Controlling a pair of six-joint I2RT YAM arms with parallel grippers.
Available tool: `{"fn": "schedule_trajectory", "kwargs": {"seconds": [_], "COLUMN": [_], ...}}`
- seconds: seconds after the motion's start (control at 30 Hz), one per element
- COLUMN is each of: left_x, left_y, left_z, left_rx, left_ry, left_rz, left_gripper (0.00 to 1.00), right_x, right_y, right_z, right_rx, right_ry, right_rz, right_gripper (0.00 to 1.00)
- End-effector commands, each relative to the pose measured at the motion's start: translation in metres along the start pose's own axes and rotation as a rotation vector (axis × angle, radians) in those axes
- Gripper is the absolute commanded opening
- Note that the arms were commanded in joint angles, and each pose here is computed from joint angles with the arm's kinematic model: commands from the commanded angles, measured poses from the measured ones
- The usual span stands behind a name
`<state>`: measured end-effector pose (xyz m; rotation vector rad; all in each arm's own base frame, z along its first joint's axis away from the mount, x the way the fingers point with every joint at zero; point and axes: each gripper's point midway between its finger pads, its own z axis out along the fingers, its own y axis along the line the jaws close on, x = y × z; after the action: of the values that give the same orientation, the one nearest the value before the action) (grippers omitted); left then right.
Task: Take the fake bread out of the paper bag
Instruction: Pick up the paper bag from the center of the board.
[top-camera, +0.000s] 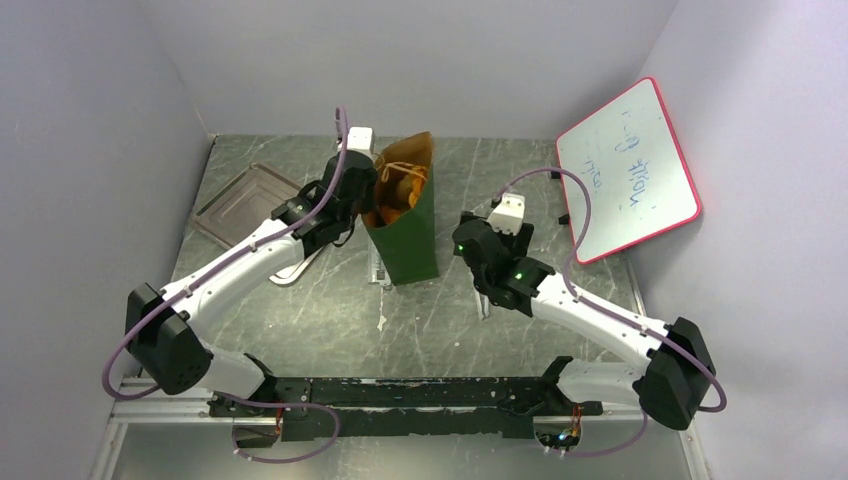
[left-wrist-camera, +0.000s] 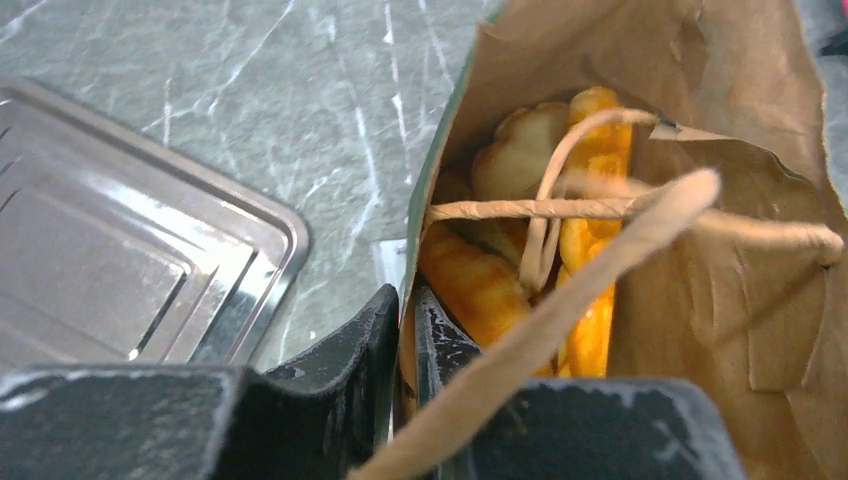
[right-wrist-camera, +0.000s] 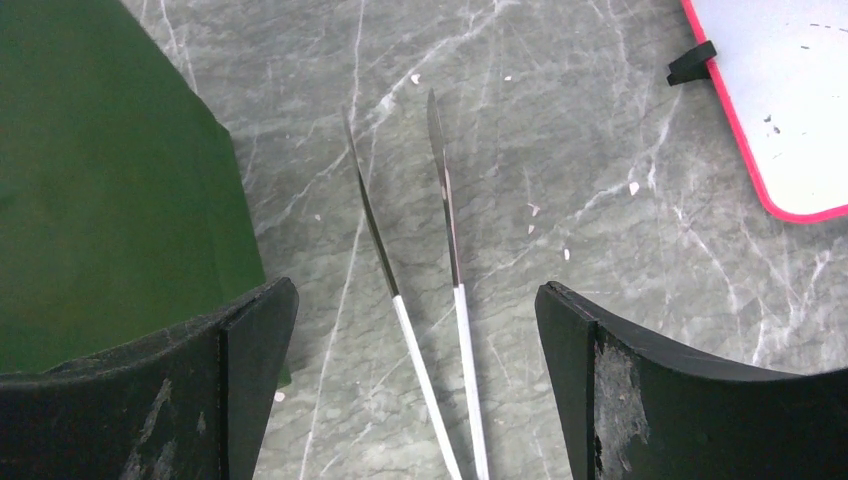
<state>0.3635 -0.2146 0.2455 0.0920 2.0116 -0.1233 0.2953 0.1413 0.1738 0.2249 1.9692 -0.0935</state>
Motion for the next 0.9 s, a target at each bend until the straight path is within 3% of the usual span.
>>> {"fn": "schedule_trajectory", "kwargs": {"seconds": [0.0,0.1,0.33,0.87], "left_x": [-0.023,-0.037,-0.054,-0.11], "left_y": [-0.026,-0.027,-0.039,-0.067], "left_z": [-0.003,-0.011,-0.009,-0.018], "left_rx": [0.117,0.183,0.327,0.469], "left_ry": [-0.032,-0.081,-0.049,-0.09], "left_rz": [-0.024,-0.102,-0.248,-0.312], "left_gripper": [0.07,0.07,0.07,0.07], "right_x": [-0.015,-0.016,-0.016,-0.024], "right_y": [0.004,0.005,0.005,0.004], "right_z": [-0.005,-0.008,-0.016,-0.03], "right_rx": [0.012,0.008,0.013,0.036], "right_ry": [-0.036,-0.039,-0.043,-0.069], "right_rz": [0.046,0.048,0.045,0.035], "right_gripper": [0.91,0.91,0.91,0.91]}}
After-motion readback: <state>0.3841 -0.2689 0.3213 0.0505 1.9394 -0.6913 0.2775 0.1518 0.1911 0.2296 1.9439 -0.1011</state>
